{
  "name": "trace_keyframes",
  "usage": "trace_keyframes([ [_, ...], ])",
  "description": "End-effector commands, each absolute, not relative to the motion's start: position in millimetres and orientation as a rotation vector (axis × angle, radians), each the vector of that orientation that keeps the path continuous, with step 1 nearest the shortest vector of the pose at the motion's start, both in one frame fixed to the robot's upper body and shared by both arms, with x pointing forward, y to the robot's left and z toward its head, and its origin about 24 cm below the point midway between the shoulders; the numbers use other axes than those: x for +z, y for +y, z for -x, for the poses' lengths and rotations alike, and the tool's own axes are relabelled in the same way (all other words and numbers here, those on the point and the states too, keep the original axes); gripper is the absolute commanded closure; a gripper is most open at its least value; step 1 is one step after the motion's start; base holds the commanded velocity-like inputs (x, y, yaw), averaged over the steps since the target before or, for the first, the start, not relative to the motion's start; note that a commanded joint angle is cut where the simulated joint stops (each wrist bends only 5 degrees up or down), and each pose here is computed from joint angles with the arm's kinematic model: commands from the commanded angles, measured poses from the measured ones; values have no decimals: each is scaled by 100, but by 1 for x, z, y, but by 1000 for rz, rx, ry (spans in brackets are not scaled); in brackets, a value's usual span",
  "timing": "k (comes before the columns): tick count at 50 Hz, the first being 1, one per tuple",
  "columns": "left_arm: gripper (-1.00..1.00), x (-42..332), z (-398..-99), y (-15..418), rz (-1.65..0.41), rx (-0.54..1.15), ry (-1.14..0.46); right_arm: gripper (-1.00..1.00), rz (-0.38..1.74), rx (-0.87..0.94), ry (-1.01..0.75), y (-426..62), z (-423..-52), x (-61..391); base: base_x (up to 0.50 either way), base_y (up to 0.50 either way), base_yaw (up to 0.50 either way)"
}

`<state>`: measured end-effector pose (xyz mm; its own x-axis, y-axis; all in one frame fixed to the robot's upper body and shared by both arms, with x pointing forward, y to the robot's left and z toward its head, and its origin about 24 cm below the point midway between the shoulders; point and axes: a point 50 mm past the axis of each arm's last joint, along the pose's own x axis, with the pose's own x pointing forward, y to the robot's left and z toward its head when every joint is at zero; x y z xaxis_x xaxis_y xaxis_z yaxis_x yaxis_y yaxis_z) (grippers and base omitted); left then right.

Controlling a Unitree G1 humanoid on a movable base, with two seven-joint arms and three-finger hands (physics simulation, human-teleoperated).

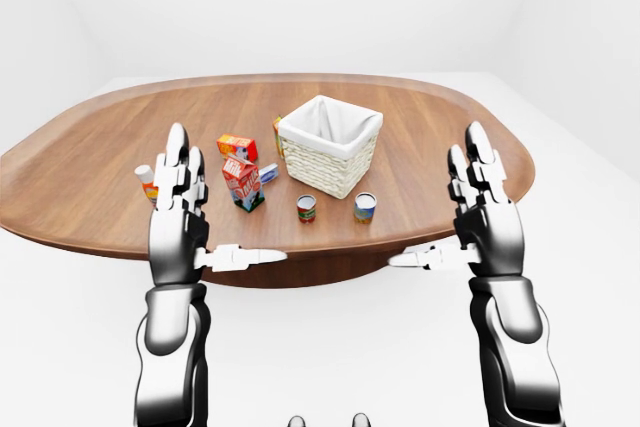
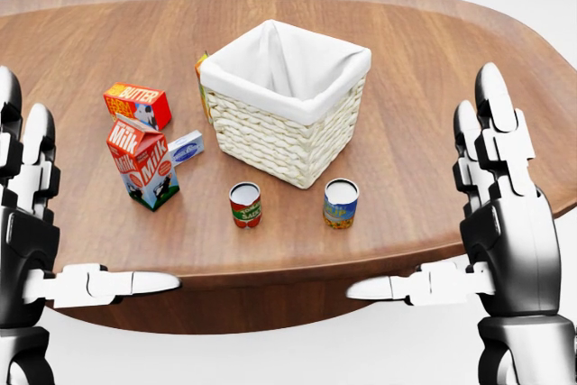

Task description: Pick up the alphabet soup, and put it in the basket.

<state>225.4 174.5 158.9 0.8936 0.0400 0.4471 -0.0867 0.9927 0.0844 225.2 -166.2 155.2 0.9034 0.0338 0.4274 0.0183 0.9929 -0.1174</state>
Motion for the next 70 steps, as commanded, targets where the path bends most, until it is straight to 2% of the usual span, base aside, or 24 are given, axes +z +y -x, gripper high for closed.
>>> trace_keyframes([
  [1,-100,162,-224,174,-105,63,-476,-100,128,16,-435,-164,-225,153,0,0,0],
  [57,-100,162,-223,170,-113,54,-475,-100,130,20,-419,-162,-225,150,17,0,0],
  [70,-100,162,-223,173,-117,62,-478,-100,127,22,-423,-162,-224,151,19,-17,0],
])
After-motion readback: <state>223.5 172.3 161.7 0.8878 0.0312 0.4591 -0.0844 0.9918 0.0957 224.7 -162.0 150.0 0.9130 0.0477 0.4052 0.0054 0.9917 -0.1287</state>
